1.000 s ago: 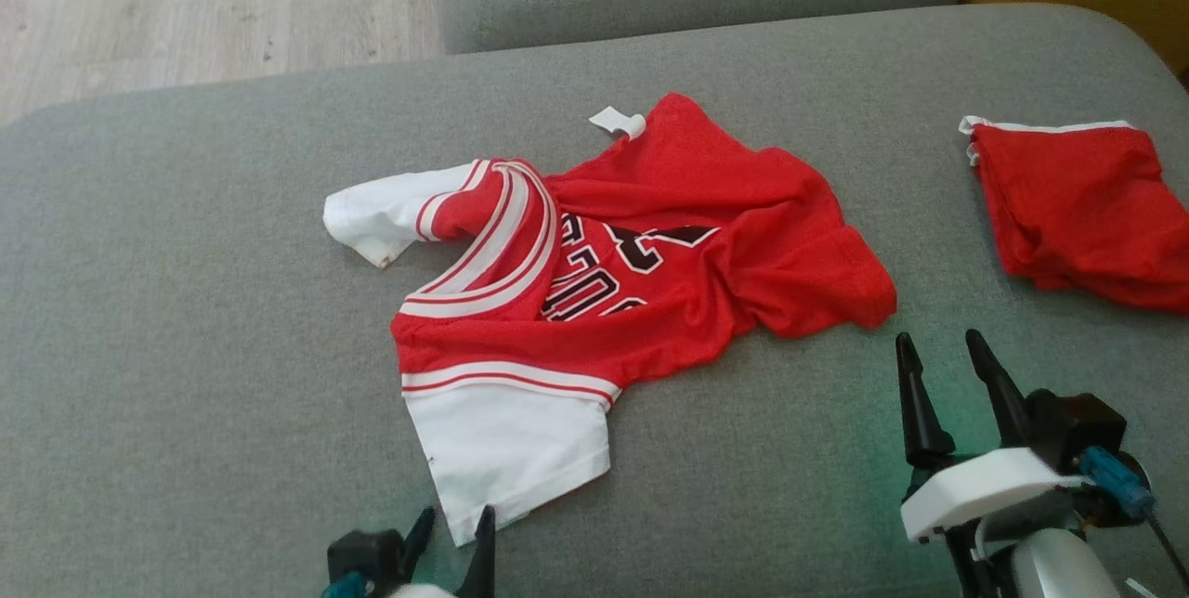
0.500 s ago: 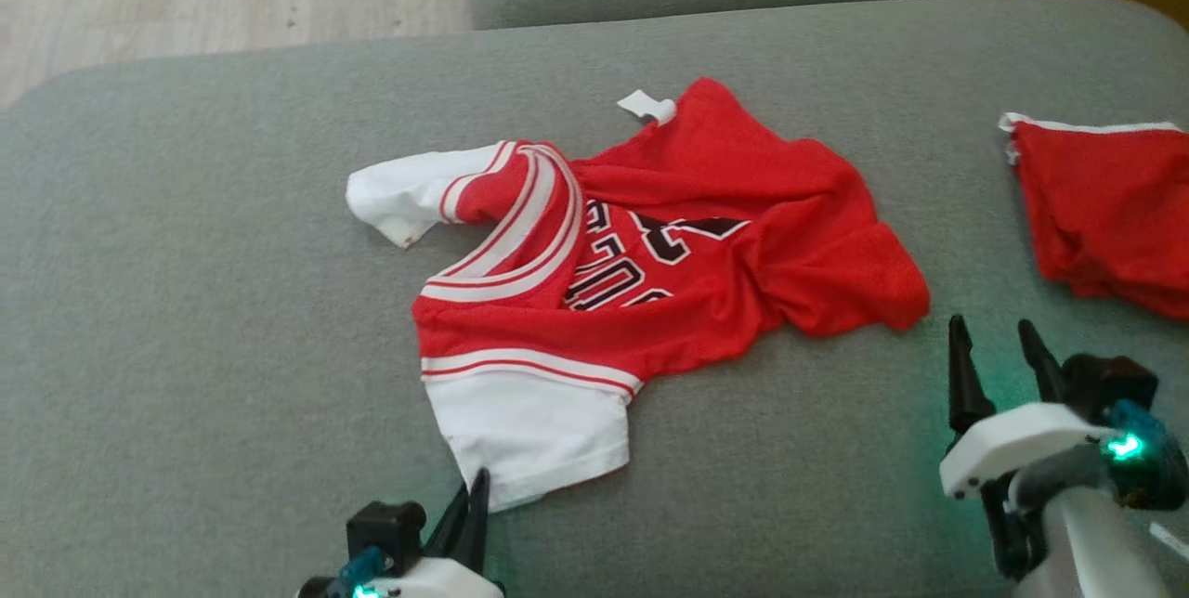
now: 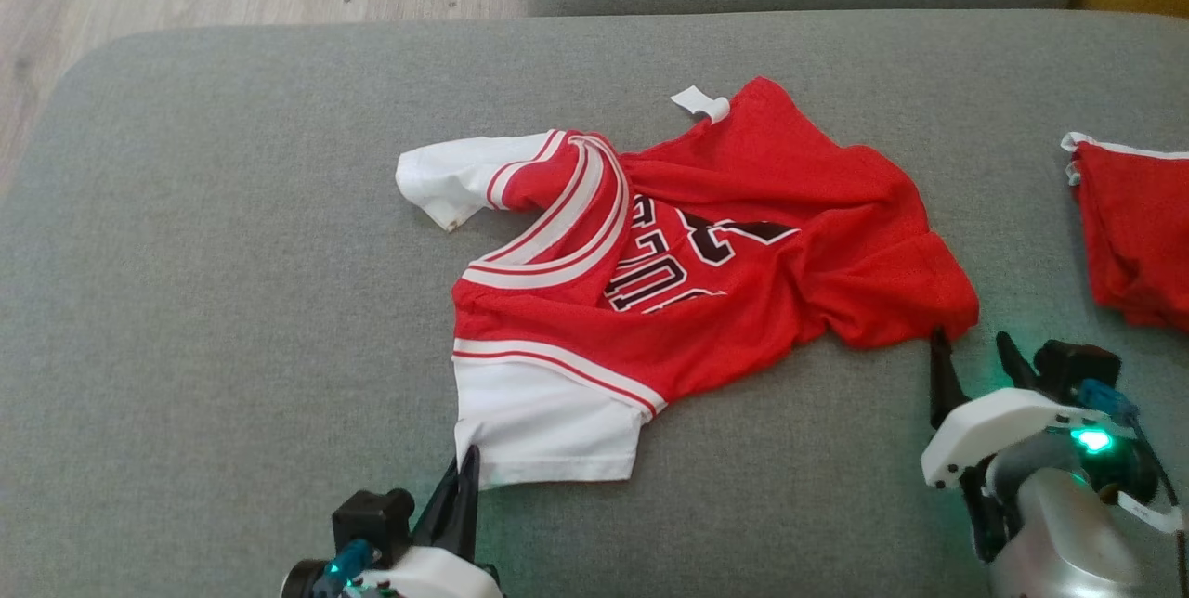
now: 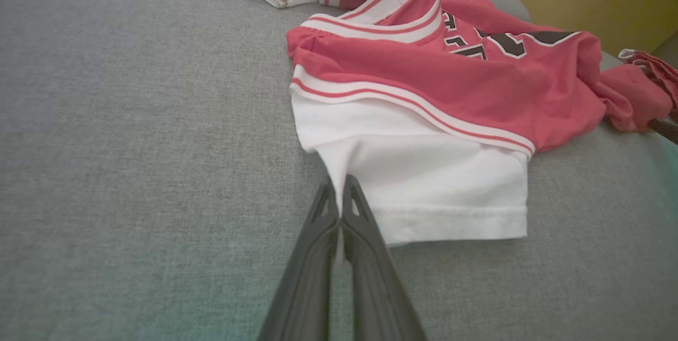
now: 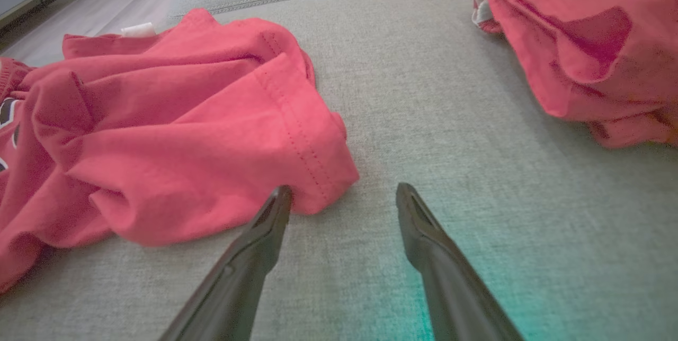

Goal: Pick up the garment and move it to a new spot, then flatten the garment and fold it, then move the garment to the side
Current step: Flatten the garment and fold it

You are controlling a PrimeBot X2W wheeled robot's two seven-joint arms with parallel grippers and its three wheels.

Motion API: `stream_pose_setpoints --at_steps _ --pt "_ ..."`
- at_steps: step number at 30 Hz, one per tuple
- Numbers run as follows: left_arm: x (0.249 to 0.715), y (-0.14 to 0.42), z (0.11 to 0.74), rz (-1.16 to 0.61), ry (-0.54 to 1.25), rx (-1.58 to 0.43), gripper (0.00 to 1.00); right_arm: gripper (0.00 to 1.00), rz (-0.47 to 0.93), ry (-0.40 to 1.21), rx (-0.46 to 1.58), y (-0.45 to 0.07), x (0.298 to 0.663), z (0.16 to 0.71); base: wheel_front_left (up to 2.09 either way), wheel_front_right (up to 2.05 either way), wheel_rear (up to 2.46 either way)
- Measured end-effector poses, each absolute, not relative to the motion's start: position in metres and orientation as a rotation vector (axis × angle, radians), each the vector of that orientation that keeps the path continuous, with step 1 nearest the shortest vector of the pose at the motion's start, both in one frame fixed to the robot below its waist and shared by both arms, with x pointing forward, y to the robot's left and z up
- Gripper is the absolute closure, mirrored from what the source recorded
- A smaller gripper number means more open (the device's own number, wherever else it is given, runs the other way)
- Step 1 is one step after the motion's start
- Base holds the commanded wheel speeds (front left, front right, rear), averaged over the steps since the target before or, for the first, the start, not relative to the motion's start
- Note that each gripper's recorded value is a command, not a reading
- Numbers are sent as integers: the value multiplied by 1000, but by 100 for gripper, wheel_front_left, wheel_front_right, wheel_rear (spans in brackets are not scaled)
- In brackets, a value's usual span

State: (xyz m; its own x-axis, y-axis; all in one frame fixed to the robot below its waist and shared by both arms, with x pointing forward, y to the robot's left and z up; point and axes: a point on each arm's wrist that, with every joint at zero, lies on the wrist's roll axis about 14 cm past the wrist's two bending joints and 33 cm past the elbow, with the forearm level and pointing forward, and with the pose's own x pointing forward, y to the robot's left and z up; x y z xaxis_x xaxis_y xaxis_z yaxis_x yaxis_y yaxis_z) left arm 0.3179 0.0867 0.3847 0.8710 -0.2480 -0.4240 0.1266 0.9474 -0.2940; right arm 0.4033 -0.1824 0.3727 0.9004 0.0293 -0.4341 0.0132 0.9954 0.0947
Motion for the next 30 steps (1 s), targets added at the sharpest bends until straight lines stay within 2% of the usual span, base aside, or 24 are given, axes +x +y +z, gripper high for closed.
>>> stream_pose_setpoints --at_steps 10,11,12,15,18,20,21,25,30 --pt "320 90 387 -192 467 -263 100 0 34 460 113 -170 416 370 0 0 0" --pt "320 90 387 -191 468 -263 100 5 34 460 115 -169 419 371 0 0 0" --pt "320 91 386 -188 469 -261 100 14 36 463 118 -168 420 370 0 0 0" --pt "320 92 386 -181 471 -260 100 55 39 469 121 -166 422 369 0 0 0" --pt "321 92 386 -180 469 -262 100 73 34 482 140 -164 423 366 0 0 0" --pt "321 93 386 -179 470 -262 100 96 33 487 147 -164 425 365 0 0 0" --pt "321 93 386 -176 470 -261 100 100 34 485 148 -163 426 366 0 0 0" --pt "324 96 389 -170 450 -257 100 100 21 458 177 -164 432 373 0 0 0" --pt "339 103 414 -141 342 -316 100 100 21 361 217 -163 443 399 0 0 0"
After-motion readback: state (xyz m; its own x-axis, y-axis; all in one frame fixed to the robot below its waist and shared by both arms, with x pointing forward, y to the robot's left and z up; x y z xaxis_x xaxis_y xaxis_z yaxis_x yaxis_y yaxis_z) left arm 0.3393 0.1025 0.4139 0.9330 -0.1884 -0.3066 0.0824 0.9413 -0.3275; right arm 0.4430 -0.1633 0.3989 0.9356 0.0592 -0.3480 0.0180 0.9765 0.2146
